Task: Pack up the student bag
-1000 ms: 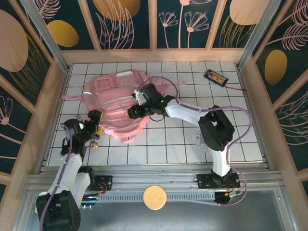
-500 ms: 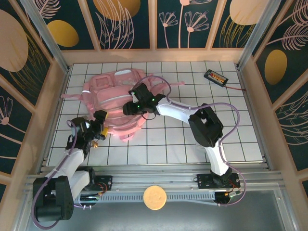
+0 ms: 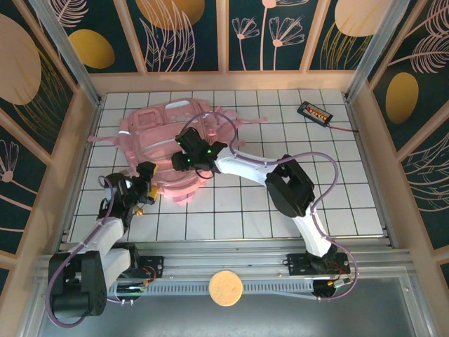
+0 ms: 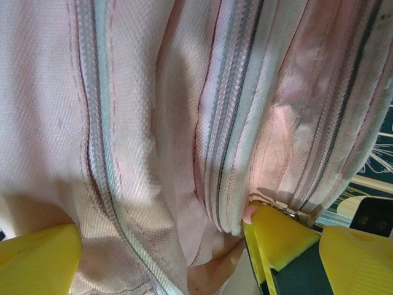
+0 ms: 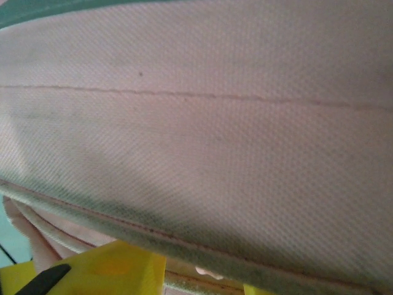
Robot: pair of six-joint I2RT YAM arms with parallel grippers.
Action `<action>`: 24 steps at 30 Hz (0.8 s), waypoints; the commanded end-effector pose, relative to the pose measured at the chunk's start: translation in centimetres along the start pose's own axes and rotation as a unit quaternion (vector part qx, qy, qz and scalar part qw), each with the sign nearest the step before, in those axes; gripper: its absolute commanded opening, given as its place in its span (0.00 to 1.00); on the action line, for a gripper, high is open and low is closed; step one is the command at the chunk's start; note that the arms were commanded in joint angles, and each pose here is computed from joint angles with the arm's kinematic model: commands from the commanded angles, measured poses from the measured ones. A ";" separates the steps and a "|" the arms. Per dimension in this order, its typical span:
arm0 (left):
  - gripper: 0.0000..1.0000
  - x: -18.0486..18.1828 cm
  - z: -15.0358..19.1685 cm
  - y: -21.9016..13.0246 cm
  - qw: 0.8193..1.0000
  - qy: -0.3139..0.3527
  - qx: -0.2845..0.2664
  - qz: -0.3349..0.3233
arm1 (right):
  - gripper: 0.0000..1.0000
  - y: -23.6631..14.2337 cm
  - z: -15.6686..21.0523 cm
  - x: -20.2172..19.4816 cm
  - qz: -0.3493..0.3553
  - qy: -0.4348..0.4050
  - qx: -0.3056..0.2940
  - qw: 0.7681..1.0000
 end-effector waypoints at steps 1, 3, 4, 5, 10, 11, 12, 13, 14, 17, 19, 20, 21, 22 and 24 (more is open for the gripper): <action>0.99 0.1 0.4 -0.2 1.000 -0.007 0.004 0.010 | 0.16 1.0 -1.2 0.5 0.006 -0.017 -0.025 1.000; 0.99 0.1 0.4 -0.4 1.000 -0.009 0.002 0.014 | 0.00 0.9 -1.5 0.3 0.018 -0.018 -0.026 0.999; 0.99 0.0 0.4 -0.4 1.000 -0.008 0.002 0.015 | 0.00 0.8 -1.5 0.4 0.018 -0.021 -0.026 0.999; 0.99 -0.1 0.5 -0.5 1.000 -0.008 0.003 0.016 | 0.00 0.6 -1.5 0.5 0.016 -0.023 -0.026 0.999; 0.99 -0.8 0.5 -0.6 1.000 -0.007 0.001 0.021 | 0.00 -0.8 -1.7 0.9 0.004 -0.033 -0.028 0.999; 0.99 -0.9 0.7 -0.4 1.000 -0.005 0.005 0.022 | 0.00 -1.0 -1.5 1.3 -0.012 -0.035 -0.020 0.999; 0.99 -0.9 0.9 0.0 1.000 -0.005 0.009 0.022 | 0.00 -1.2 -1.4 1.5 -0.018 -0.035 -0.016 0.999; 0.99 -1.0 1.1 0.3 1.000 -0.007 0.012 0.023 | 0.00 -1.4 -1.3 1.7 -0.024 -0.034 -0.013 0.999; 0.99 -1.1 1.5 0.7 0.999 -0.007 0.016 0.027 | 0.00 -1.5 -1.3 1.9 -0.030 -0.034 -0.010 0.999; 0.99 -0.7 2.3 2.2 0.999 -0.011 0.028 0.018 | 0.00 -1.9 -1.3 2.4 -0.044 -0.025 -0.004 0.999; 0.99 -0.1 2.5 3.0 0.999 -0.016 0.028 0.012 | 0.00 -2.0 -1.4 2.8 -0.051 -0.021 -0.001 0.998; 0.98 0.3 2.4 3.4 0.999 -0.017 0.027 0.005 | 0.00 -2.0 -1.4 3.0 -0.055 -0.021 0.000 0.998; 0.92 0.6 2.3 3.8 1.000 -0.015 0.026 -0.001 | 0.00 -2.1 -1.3 3.3 -0.059 -0.020 0.002 0.998; 0.84 0.7 2.1 4.2 1.000 -0.012 0.025 -0.002 | 0.00 -2.1 -1.2 3.4 -0.060 -0.021 0.004 0.998; 0.41 0.8 1.8 4.7 1.000 -0.011 0.021 -0.009 | 0.00 -1.9 -0.9 3.5 -0.057 -0.023 0.011 0.998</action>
Point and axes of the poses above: each hand's point on the last joint's axis, 136 mm out from that joint toward the fingers, its own y axis out along the fingers, its own x axis along the line the jaws close on, z = x × y, the point moved 6 cm from there along -y, back along the fingers, and after that the axes turned 4 degrees about y, right-handed, at the moved point
